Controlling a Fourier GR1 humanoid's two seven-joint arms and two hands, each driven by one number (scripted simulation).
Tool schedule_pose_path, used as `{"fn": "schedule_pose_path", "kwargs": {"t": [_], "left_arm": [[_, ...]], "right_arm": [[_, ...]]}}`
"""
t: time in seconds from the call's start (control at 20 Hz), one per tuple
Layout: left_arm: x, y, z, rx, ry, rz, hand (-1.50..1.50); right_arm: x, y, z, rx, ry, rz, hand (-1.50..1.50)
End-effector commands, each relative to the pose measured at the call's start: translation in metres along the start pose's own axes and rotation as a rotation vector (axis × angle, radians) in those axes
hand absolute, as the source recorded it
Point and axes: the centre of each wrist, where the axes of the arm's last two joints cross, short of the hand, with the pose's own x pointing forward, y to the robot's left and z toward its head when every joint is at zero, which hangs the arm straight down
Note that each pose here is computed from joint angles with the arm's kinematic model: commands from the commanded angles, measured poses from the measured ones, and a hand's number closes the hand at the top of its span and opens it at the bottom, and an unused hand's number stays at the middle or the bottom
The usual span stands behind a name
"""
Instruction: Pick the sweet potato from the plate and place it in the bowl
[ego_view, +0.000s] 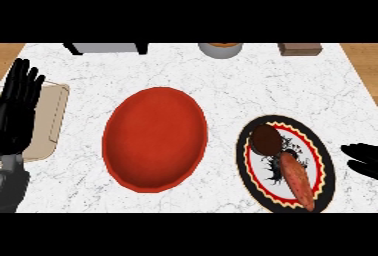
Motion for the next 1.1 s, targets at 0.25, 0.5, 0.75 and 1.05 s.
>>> {"fn": "schedule_pose_path", "kwargs": {"t": [0.25,0.5,0.75,1.05], "left_arm": [[-0.001,-0.002,0.016,-0.010,-0.003,0.014,0.00],[-0.007,0.004,-0.017,-0.025,-0.011,0.014,0.00],[0.002,0.001,0.002,-0.026,-0.008,-0.011,0.00],[-0.002,0.007,-0.002,-0.015,-0.018,0.011,0.00]], "right_arm": [[-0.007,-0.039,0.008,0.227,0.131,0.107,-1.50],[-0.028,0.003,-0.009,0.231,0.116,0.138,-1.50],[-0.031,0.017,-0.020,0.233,0.156,0.116,-1.50],[-0.065,0.046,-0.041,0.280,0.178,0.103,-1.50]]}}
